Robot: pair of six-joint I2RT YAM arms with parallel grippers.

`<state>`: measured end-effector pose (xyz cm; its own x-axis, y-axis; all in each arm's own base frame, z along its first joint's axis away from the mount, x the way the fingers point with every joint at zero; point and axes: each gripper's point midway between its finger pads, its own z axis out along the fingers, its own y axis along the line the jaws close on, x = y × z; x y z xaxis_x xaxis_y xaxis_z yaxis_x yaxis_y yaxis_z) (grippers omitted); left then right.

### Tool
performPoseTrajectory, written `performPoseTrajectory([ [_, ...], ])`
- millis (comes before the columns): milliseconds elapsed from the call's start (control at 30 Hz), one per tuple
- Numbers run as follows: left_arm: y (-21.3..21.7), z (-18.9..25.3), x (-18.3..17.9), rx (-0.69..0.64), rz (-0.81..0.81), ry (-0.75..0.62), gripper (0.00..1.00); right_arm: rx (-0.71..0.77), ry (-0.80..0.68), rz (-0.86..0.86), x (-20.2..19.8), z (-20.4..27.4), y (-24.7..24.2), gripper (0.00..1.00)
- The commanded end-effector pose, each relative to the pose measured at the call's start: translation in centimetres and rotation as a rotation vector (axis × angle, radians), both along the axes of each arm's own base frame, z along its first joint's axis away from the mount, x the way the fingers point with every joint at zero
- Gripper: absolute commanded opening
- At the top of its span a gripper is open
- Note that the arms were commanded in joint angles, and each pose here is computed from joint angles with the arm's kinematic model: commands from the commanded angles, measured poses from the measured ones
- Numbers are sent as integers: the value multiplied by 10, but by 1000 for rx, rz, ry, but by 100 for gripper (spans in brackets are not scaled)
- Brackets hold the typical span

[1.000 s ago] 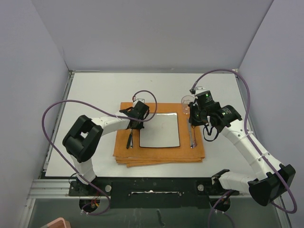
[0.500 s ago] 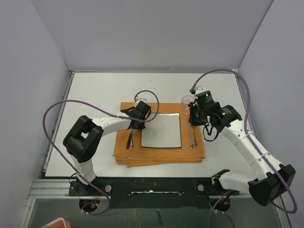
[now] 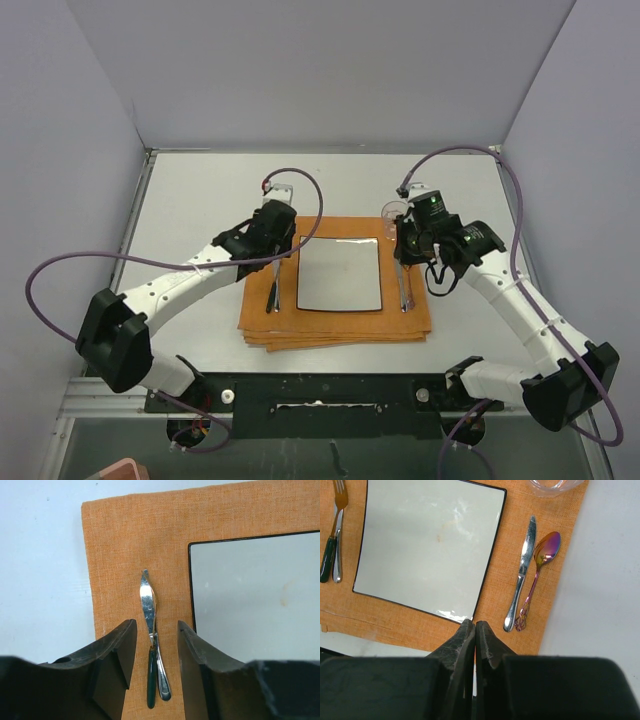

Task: Set the dinner table for one person
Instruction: Adjust the fork on the napkin.

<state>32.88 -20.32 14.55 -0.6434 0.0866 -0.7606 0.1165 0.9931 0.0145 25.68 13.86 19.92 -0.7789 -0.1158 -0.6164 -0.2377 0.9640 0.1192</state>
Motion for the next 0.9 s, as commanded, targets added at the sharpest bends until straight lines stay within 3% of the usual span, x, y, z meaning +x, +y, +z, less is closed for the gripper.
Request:
performPoseTrajectory([
  [0, 17, -14, -18, 51, 5, 48, 33, 40, -34, 11, 12, 6, 9, 0],
  [267, 33, -65, -47, 90, 27, 172, 31, 40, -40, 13, 16, 11, 11, 0],
  [867, 9, -106, -53, 11, 1, 270, 30, 25, -50, -4, 14, 17, 5, 0],
])
